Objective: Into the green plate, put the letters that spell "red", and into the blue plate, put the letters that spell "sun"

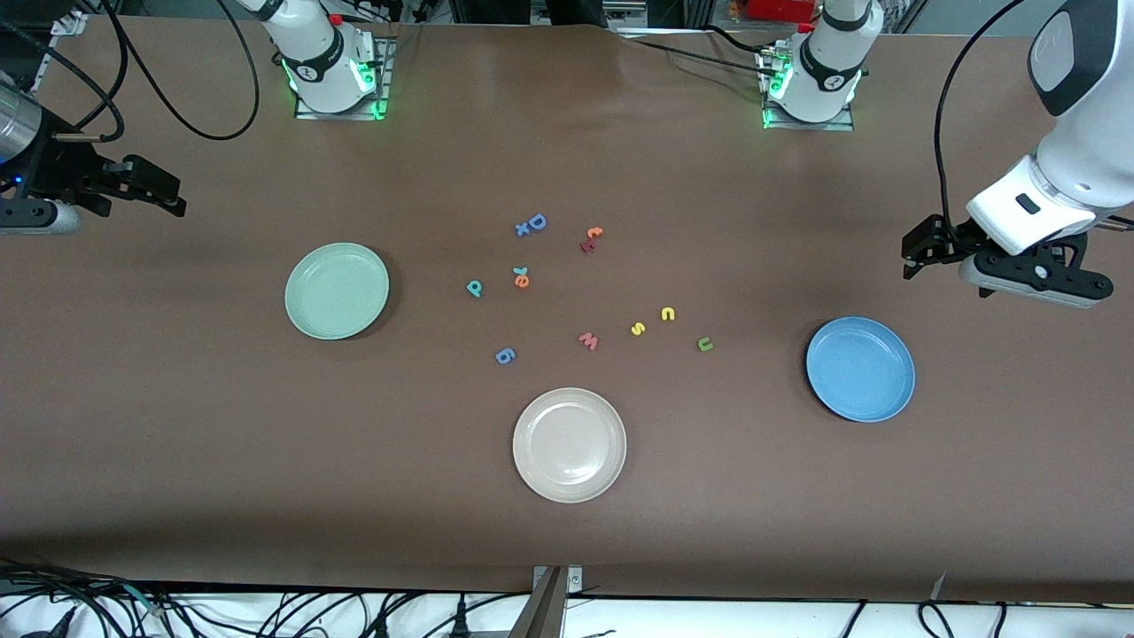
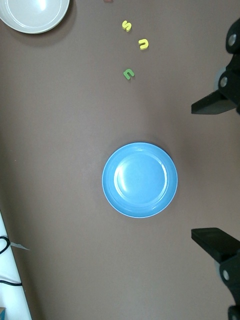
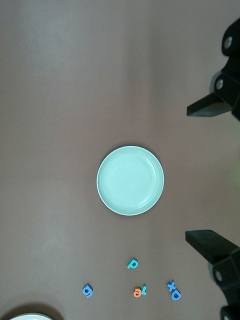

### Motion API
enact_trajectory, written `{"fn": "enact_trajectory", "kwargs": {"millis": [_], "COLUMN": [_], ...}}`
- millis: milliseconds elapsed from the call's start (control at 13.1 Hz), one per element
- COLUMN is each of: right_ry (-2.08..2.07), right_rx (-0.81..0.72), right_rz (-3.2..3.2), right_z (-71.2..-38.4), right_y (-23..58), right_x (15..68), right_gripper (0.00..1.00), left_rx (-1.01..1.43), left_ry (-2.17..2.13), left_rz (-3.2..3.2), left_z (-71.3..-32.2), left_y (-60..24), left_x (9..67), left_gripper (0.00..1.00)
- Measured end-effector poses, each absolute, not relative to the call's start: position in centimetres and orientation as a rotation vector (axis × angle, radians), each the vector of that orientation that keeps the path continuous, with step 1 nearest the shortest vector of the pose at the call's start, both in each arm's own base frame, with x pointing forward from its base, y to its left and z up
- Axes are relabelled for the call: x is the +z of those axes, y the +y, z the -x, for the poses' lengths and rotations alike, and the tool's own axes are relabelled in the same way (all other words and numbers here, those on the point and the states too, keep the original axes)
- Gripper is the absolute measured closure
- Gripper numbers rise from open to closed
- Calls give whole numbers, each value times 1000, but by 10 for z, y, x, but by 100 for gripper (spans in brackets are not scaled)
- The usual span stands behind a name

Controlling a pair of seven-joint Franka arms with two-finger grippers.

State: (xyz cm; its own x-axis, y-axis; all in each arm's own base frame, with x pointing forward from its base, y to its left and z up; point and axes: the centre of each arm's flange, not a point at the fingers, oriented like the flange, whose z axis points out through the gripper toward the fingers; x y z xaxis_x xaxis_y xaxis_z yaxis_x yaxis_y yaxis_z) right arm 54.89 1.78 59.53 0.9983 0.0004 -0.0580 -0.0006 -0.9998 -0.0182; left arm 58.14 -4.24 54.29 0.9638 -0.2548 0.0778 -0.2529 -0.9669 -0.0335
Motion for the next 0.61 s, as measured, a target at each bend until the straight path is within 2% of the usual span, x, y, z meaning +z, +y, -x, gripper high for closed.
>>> {"fn": "enact_trajectory", "kwargs": {"millis": [610], "right_ry": [0], "right_rx": [93], "right_rz": [3122], "right_z": [-549], "right_y": [18], "right_x": [595], "right_gripper": [0], "left_rx": [-138], "left_ry": [399], "left_rz": [3089], "left_z": [-582], "left_y": [-42], "left_x": [546], "left_gripper": [0]}}
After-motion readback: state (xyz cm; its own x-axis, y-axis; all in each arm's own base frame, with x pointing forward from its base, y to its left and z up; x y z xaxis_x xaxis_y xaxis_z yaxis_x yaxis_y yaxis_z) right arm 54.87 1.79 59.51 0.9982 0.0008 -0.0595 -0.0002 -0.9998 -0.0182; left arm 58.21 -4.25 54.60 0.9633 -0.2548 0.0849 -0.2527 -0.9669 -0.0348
